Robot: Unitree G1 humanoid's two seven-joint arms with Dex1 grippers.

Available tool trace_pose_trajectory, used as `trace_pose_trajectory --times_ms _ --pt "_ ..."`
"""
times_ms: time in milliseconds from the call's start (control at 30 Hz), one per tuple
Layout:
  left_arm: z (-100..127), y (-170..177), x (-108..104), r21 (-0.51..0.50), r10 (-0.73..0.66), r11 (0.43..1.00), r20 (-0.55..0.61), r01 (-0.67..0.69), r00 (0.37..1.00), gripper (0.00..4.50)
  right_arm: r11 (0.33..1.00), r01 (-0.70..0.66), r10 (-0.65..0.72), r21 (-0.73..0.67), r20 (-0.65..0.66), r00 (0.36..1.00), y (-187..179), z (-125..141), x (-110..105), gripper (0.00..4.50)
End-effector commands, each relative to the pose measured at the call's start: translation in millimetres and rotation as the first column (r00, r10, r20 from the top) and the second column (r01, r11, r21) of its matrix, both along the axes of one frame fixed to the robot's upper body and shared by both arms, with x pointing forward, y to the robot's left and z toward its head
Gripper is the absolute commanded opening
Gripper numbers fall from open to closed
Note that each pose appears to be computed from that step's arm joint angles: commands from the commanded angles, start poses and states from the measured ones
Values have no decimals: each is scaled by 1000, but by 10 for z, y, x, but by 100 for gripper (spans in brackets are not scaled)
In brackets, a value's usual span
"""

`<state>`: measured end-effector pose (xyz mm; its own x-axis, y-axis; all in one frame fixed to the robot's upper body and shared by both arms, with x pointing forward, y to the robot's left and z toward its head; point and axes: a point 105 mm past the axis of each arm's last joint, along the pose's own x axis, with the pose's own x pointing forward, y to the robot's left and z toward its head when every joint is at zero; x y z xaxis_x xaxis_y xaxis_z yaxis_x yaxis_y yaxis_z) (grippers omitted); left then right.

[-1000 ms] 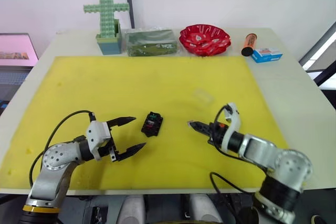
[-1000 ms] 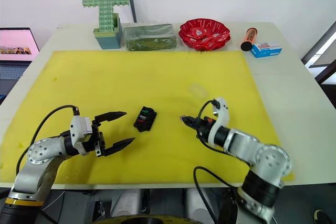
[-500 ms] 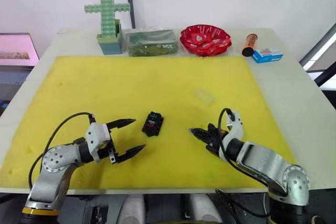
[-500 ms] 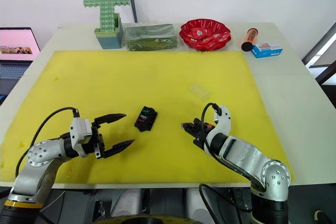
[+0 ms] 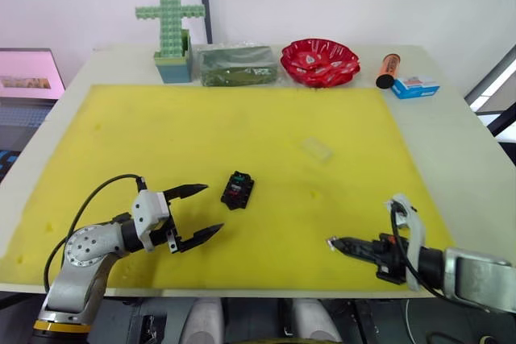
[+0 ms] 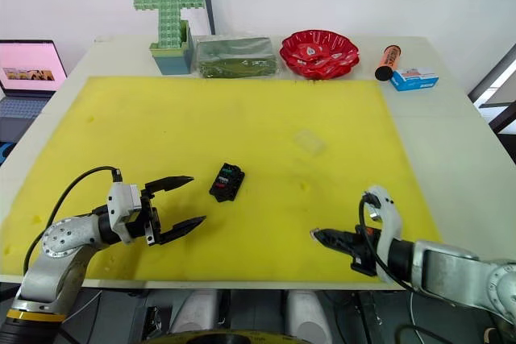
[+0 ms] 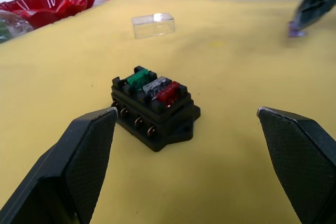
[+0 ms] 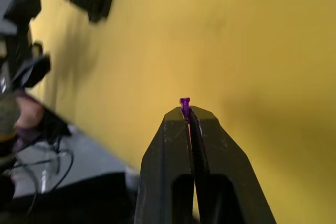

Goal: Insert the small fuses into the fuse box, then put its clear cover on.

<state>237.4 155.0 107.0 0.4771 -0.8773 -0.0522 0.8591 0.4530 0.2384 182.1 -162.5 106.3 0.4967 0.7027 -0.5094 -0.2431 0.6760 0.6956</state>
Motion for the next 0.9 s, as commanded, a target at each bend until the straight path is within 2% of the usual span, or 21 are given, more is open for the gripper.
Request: trace_pose_trajectory --times_ms 33,233,533,733,900 --pt "93 -48 -9 -12 -17 1000 43 17 999 450 990 61 -69 126 61 996 308 99 190 1" --pt "93 -43 -19 -10 -17 1000 42 17 999 450 976 152 -155 153 5 988 531 26 267 1" --pt "101 -56 -10 -8 -27 1000 47 27 999 450 940 315 -300 133 -125 946 490 -184 313 1" --pt "108 -55 -11 -10 -23 1000 49 23 999 450 939 316 -297 132 -143 944 516 -212 298 1" --pt "106 -62 -16 -12 -21 1000 47 21 999 450 962 244 -225 125 -148 963 453 -288 207 134"
